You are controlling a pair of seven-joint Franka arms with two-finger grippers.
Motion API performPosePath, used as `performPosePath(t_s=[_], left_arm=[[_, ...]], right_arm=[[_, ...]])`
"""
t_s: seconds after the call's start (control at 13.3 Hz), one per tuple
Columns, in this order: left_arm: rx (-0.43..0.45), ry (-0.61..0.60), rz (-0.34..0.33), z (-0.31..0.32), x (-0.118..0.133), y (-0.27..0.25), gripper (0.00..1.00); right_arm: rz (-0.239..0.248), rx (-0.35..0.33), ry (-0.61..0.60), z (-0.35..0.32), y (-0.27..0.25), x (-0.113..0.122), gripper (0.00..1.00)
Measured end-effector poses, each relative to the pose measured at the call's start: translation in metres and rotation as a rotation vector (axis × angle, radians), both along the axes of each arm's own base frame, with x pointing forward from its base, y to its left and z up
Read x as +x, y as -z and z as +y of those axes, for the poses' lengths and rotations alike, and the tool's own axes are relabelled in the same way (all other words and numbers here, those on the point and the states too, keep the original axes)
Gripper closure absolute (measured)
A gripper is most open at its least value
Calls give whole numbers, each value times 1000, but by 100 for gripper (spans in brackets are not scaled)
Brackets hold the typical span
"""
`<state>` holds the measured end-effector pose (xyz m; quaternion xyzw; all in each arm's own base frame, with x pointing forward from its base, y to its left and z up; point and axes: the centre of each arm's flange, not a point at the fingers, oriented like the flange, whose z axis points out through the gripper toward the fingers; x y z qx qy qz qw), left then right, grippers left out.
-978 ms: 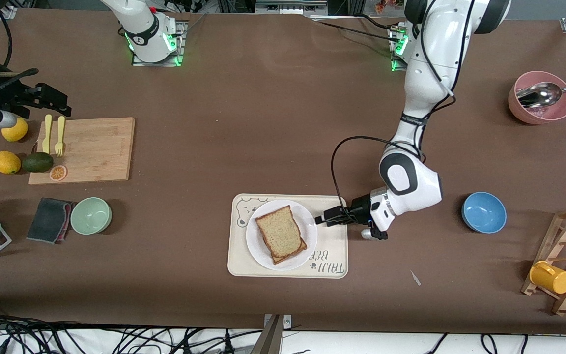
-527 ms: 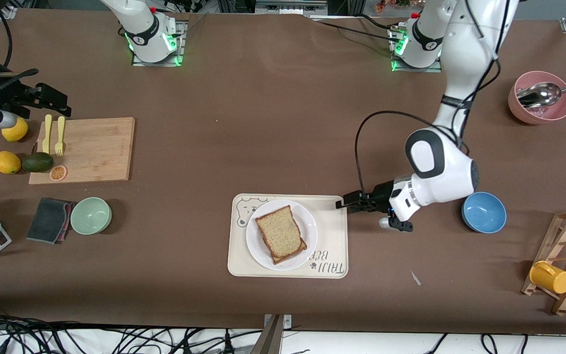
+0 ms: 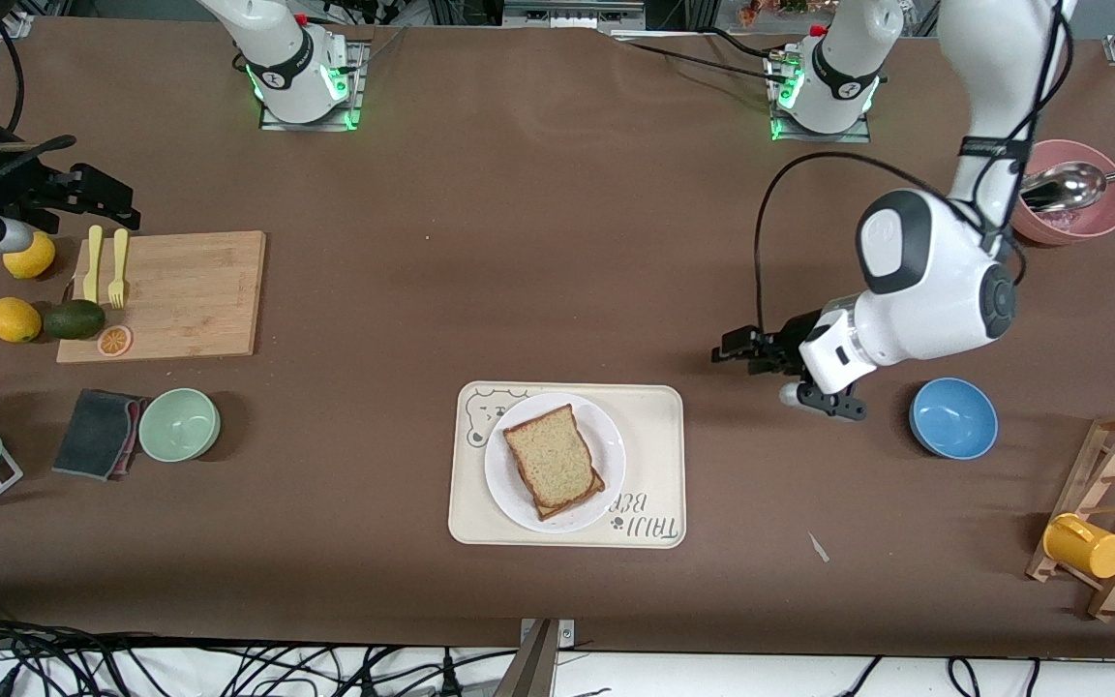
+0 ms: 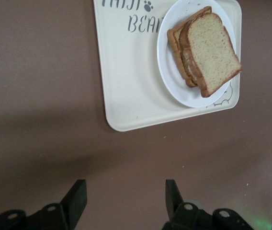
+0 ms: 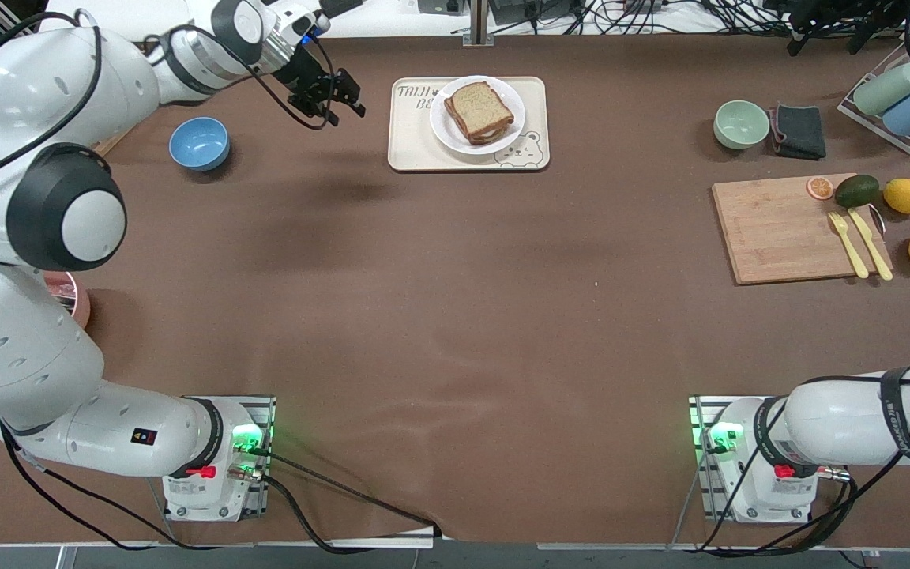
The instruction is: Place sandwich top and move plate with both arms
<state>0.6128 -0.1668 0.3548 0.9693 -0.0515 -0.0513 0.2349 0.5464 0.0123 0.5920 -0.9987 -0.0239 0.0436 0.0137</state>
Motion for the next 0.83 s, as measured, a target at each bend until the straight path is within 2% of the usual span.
performPosePath(t_s=[0.23,0.3,0.38,0.45,0.83], left_arm=[[149,54,50,23,-21,-48,23],[181,65,59,33,-26,-60,15],[215,76,64,43,-31,-70,3],[250,85,65,53,-34,-80,0],[416,127,34,81,-55,-139,0]], right_arm=[[0,0,0,0,0,0,0],[0,0,0,0,0,0,0],[0,0,0,0,0,0,0],[0,0,0,0,0,0,0],[-4,0,11,-6,3,3,0]])
